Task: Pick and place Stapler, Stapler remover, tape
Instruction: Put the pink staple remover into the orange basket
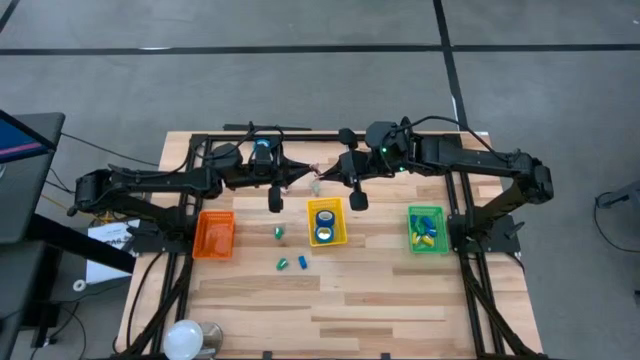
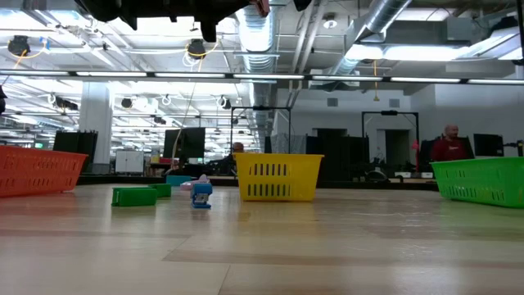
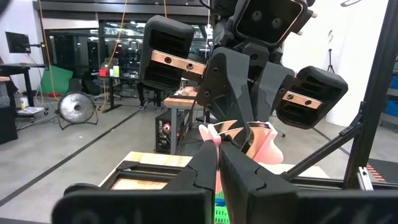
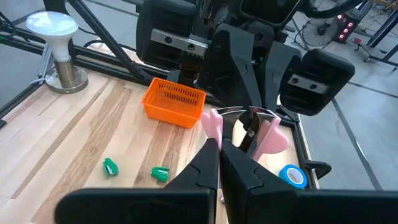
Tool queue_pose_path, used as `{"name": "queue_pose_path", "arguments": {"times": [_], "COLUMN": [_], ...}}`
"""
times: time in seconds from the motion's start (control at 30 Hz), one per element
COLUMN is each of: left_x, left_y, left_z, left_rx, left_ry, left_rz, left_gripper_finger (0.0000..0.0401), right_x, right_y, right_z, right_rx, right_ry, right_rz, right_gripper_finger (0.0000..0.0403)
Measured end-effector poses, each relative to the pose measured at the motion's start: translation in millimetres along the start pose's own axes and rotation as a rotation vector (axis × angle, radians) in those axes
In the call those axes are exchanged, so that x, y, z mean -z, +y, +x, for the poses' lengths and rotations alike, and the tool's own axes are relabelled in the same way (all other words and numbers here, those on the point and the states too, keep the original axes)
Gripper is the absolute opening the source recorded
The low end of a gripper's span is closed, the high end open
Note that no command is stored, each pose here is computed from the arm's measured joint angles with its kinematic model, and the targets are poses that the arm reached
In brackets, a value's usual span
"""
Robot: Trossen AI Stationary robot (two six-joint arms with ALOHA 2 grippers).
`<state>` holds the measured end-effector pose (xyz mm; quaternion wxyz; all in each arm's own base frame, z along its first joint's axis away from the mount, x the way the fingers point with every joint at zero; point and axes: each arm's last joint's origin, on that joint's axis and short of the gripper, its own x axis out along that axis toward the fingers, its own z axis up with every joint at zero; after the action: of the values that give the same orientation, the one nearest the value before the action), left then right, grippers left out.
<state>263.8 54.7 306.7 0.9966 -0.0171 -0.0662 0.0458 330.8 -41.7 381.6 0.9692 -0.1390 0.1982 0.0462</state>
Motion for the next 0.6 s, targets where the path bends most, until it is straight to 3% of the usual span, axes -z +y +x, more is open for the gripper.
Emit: {"name": "queue_pose_path", "arguments": {"times": [0.37, 0.6], "left_x": [0.7, -1.5], "left_y": [0.0, -0.5], "left_z": [-0.2, -4.2], "left_rx": [0.001, 0.000], "left_ry": [0.009, 0.029], "left_rz": [-0.001, -0.003], "left_gripper_finger": [0.0004, 0.0003], "right_x": [-0.1, -1.2], "right_y": [-0.1, -0.8], "right_z": [0.1, 0.4], "right_rx": [0.003, 0.010], "right_ry": [-0.002, -0.015], "right_rz": [0.002, 0.007], "right_gripper_finger": [0.0005, 0.0070]}}
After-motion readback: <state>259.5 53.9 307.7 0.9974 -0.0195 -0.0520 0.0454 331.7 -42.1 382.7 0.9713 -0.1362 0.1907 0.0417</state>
